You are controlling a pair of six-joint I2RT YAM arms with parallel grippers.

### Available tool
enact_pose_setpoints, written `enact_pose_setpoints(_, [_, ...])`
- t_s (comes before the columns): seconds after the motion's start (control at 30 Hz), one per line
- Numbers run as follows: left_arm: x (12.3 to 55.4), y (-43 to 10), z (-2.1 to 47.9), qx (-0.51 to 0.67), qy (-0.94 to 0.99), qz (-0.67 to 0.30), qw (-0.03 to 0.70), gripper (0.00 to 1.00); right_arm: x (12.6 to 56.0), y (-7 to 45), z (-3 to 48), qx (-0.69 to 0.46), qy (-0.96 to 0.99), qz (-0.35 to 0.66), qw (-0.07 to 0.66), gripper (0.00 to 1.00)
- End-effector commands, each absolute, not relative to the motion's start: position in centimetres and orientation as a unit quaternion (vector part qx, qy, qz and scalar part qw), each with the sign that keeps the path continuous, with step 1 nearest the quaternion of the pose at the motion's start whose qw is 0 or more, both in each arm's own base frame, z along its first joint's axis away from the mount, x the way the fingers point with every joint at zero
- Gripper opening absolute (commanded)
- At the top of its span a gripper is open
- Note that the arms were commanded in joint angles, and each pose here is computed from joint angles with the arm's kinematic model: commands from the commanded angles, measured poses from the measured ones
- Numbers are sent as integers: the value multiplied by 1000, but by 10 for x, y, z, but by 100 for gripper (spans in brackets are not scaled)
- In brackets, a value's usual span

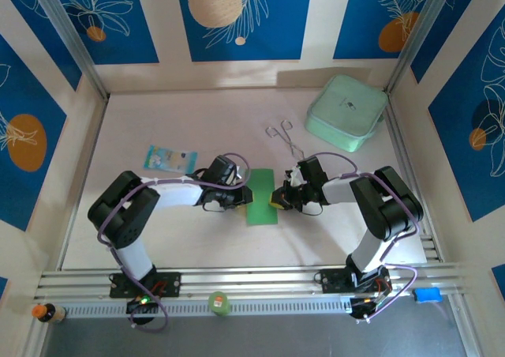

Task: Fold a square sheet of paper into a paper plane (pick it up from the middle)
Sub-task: Third fold the triangle at the center of the table.

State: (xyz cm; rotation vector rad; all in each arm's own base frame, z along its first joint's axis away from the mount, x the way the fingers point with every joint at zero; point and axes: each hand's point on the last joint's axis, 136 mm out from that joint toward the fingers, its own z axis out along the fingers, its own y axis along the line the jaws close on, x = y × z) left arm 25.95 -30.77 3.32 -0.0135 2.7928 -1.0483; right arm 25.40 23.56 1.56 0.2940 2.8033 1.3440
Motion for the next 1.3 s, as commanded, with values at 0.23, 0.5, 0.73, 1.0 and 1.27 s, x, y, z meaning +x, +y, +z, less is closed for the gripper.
enact_pose_setpoints(0.23, [263,-304,51,-5,931,-348,107,7,239,228,20,85,898,432,21,12])
enact_pose_setpoints(0.5, [258,-304,55,-14,930,-356,94,3,242,226,69,18,896,426,126,35])
enact_pose_setpoints(0.73, [257,-307,59,-28,926,-369,80,3,235,233,98,-92,887,364,269,46])
enact_pose_setpoints(1.0, [255,-308,62,-31,924,-374,76,3,204,261,107,-312,803,265,434,55])
enact_pose_setpoints(1.27, [256,-309,63,-33,922,-379,74,3,180,289,91,-456,740,179,461,54])
